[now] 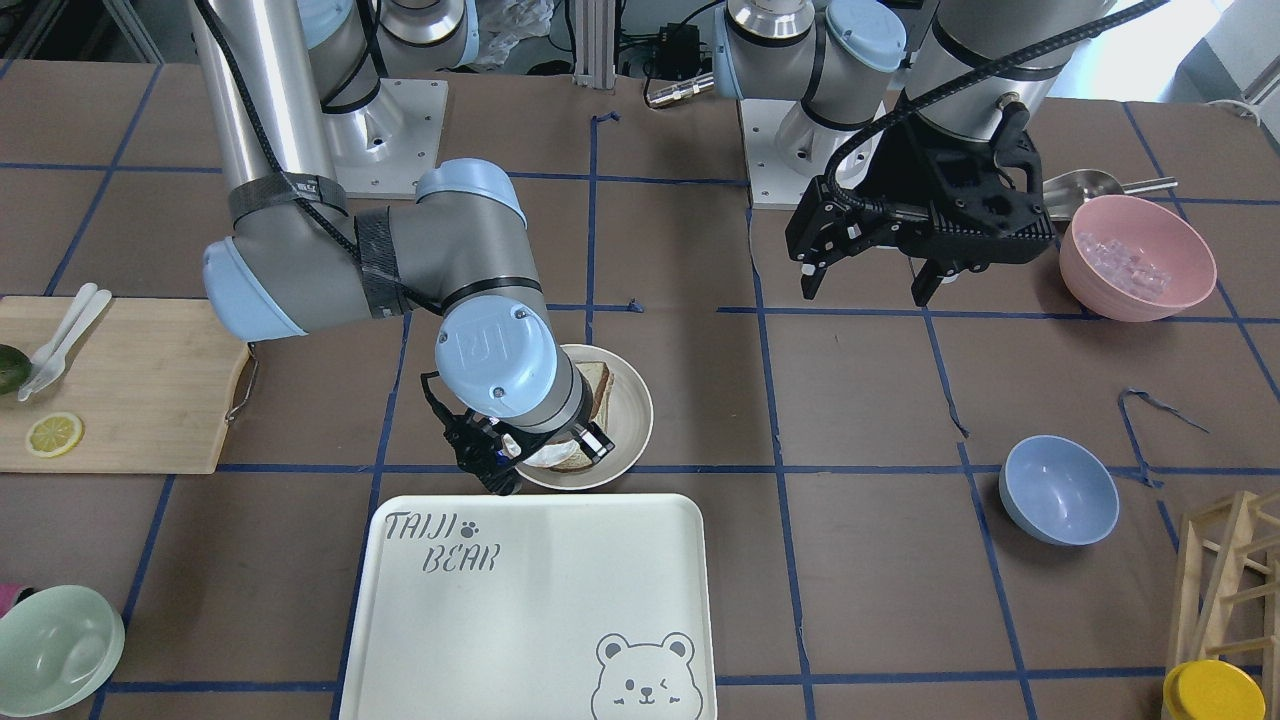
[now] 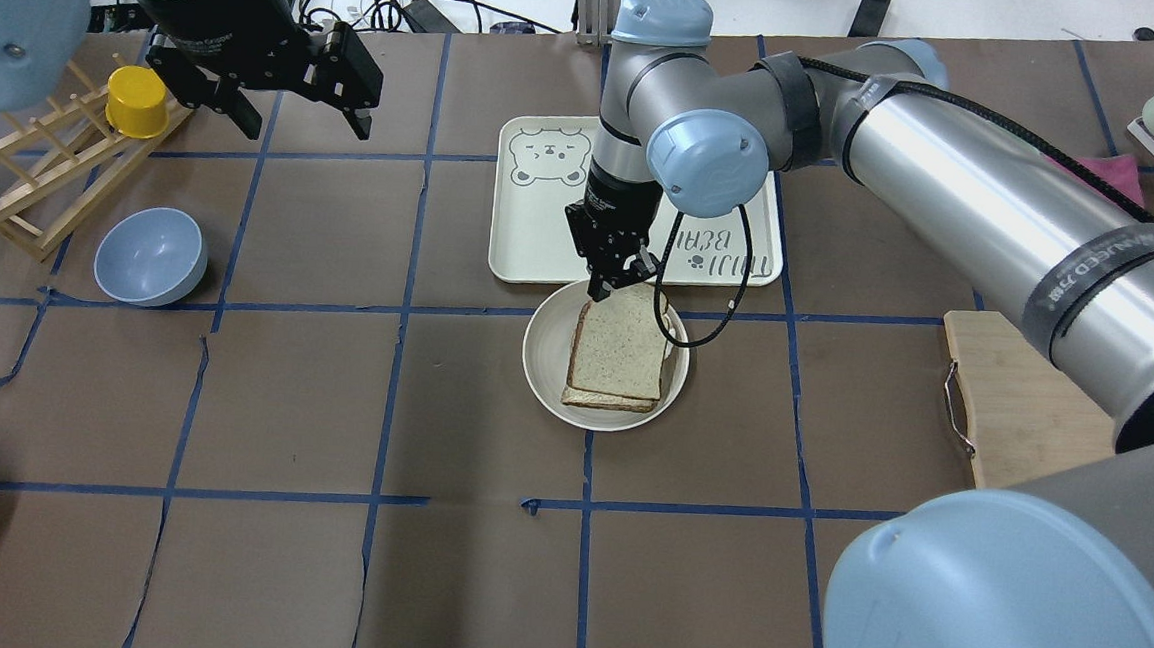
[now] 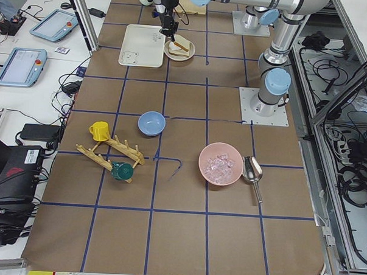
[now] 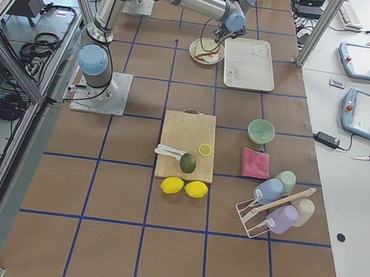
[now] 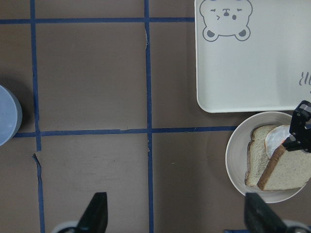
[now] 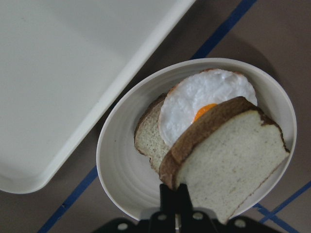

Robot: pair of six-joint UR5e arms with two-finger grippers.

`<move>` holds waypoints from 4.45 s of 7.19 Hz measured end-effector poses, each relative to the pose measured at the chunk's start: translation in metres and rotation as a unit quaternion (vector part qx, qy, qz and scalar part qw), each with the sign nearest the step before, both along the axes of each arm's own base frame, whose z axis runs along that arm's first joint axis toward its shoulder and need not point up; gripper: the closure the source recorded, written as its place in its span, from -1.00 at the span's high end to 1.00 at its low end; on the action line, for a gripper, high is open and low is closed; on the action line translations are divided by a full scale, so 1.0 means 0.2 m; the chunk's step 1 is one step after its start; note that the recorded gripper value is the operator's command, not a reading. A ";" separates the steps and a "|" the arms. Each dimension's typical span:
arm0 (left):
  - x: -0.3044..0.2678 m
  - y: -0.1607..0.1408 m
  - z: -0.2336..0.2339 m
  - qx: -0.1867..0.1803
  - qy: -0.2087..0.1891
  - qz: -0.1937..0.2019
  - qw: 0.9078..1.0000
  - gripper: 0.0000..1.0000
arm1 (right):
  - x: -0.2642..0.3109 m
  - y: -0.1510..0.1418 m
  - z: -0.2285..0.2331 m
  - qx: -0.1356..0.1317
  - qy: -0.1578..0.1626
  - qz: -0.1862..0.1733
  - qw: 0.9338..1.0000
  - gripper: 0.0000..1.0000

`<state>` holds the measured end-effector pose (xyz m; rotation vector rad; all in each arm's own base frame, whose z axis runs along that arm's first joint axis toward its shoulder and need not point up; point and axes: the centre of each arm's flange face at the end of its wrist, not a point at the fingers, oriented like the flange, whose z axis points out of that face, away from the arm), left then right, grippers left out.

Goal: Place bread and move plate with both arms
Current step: 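Lower the bread onto the fried egg and open the right gripper, then reach the left gripper toward the plate rim while the right gripper withdraws, then grasp the white plate rim with the left gripper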

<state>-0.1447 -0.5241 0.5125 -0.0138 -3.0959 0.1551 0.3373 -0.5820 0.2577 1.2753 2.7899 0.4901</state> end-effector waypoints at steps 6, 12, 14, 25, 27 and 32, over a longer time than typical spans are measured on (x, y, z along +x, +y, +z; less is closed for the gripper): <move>0.00 0.00 0.00 0.000 0.000 0.000 1.000 1.00 | 0.02 -0.02 -0.05 -0.011 -0.023 0.037 0.999 0.77; -0.08 0.04 -0.11 0.021 0.002 0.002 1.000 1.00 | -0.62 0.04 0.66 -0.140 -0.044 0.263 0.954 1.00; -0.22 0.05 -0.35 0.028 0.006 0.031 0.999 1.00 | -0.80 0.12 0.85 -0.153 -0.028 0.335 0.929 1.00; -0.52 0.17 -1.52 0.066 0.070 0.082 0.992 0.86 | -1.08 0.38 1.18 -0.180 0.008 0.399 0.899 1.00; -0.52 0.15 -1.60 0.066 0.071 0.083 0.992 0.73 | -1.09 0.45 1.17 -0.169 0.024 0.375 0.911 1.00; -0.58 0.13 -1.68 0.073 0.087 0.086 0.990 -0.65 | -1.09 0.49 1.19 -0.172 0.029 0.367 0.914 1.00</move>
